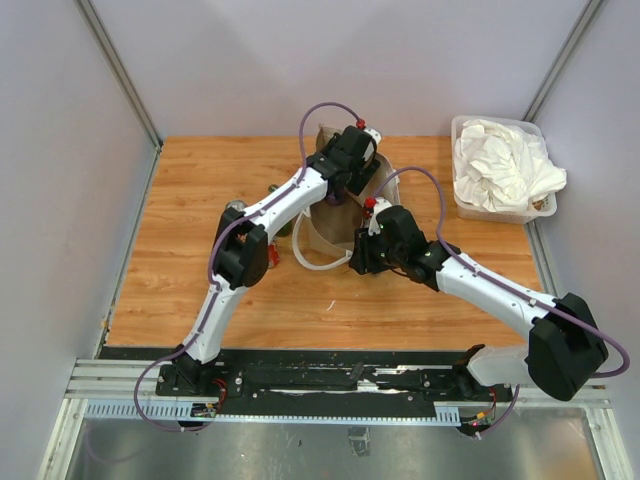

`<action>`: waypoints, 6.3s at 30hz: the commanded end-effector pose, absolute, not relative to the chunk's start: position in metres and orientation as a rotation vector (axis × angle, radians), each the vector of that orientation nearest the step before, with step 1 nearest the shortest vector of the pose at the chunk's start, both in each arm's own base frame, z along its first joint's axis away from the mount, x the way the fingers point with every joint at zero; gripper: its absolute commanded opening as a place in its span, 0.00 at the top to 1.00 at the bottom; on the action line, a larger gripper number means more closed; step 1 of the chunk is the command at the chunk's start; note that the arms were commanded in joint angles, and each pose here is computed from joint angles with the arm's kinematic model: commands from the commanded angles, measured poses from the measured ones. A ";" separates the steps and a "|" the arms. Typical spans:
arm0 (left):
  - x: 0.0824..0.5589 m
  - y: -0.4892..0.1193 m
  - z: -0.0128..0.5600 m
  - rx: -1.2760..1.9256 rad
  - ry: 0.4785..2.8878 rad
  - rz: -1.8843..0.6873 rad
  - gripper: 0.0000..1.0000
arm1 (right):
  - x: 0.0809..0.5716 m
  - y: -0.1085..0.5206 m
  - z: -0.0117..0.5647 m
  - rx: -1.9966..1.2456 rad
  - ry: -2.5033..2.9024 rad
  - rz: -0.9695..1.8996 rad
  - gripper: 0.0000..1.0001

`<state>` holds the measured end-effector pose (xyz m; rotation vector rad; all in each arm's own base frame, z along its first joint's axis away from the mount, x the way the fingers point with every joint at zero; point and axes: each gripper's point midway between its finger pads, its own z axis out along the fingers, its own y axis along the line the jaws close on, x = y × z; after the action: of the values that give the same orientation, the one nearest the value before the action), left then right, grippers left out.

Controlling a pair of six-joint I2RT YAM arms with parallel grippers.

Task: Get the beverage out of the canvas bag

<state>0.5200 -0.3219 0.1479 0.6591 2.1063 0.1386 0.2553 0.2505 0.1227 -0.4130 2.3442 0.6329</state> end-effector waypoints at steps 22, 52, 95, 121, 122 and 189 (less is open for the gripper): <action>0.532 -0.296 0.089 0.672 2.208 0.307 0.04 | 0.221 0.238 0.083 -0.454 2.531 0.576 0.58; 0.507 -0.278 0.020 0.687 2.422 0.262 0.09 | 0.222 0.236 0.083 -0.461 2.525 0.561 0.59; 0.482 -0.275 0.006 0.629 2.470 0.163 0.81 | 0.219 0.237 0.076 -0.453 2.537 0.577 0.59; 0.481 -0.309 0.211 0.585 2.102 -0.065 0.99 | 0.228 0.246 0.084 -0.463 2.509 0.588 0.58; 0.478 -0.311 0.219 0.587 2.089 -0.073 0.99 | 0.229 0.246 0.085 -0.463 2.506 0.589 0.58; 0.346 -0.026 0.153 -0.231 2.036 0.020 0.88 | 0.251 0.227 0.146 -0.488 2.379 0.429 0.49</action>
<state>0.3172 -0.0196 0.1244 -0.2127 2.1813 0.0921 0.2556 0.2328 0.1422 -0.4471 2.3662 0.5008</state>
